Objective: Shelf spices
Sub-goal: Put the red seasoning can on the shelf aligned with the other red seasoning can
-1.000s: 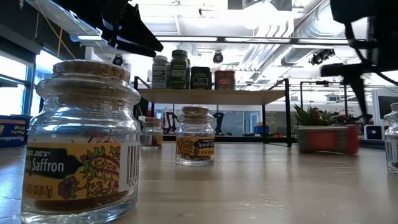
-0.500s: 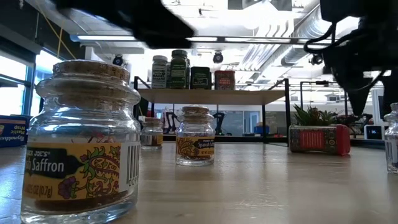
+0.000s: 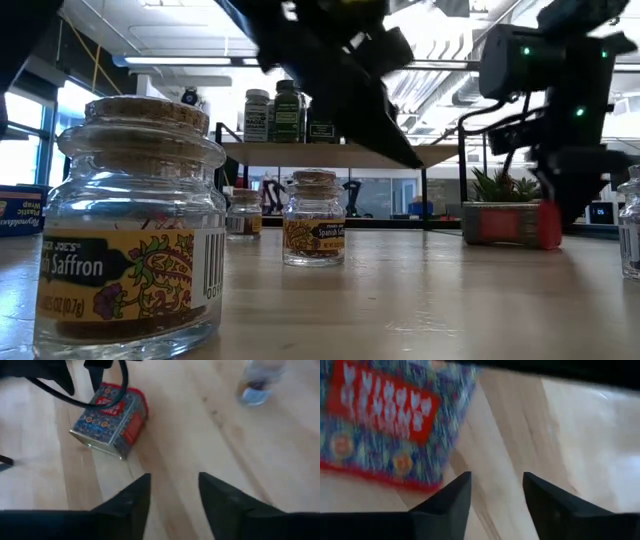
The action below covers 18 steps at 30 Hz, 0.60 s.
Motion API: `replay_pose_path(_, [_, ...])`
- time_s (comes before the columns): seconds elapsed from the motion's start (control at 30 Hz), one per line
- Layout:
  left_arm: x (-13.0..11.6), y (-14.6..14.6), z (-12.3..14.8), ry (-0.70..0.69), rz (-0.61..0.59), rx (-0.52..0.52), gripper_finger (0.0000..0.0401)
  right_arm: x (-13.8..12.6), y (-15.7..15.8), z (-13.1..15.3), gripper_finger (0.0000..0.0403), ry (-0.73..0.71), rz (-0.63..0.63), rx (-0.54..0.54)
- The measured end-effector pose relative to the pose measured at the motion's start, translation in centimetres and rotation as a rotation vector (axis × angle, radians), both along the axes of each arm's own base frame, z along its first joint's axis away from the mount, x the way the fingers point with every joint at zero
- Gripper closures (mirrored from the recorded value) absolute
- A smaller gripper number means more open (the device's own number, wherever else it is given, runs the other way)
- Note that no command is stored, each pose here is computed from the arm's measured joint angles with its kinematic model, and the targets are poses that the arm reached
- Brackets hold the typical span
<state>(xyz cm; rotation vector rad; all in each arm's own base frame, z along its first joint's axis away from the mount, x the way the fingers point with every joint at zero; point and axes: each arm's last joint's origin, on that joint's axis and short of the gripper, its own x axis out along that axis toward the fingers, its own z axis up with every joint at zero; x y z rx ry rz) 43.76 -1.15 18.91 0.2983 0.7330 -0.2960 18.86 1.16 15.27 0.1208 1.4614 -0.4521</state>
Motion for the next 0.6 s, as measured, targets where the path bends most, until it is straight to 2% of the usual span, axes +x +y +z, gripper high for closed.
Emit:
replay_pose_path(0.17, [2.3,1.7,-2.2,0.052,-0.005,-0.008,0.0327,0.8,0.0,-1.5,0.0272,-0.184,-0.033,0.049])
replay_pose_path(0.3, [3.0,2.9,-3.8,0.096,0.001,-0.058,0.0386,1.9,0.1,-1.8,0.0286,-0.351,-0.031,0.085])
replay_pose_path(0.4, [3.2,3.4,-4.0,0.089,0.014,-0.095,0.0396,2.7,0.2,-1.6,0.029,-0.456,-0.032,0.098])
replay_pose_path(0.6, [3.2,2.9,-4.0,0.103,0.024,-0.15,0.0397,3.6,0.2,-0.9,0.029,-0.552,-0.066,0.087])
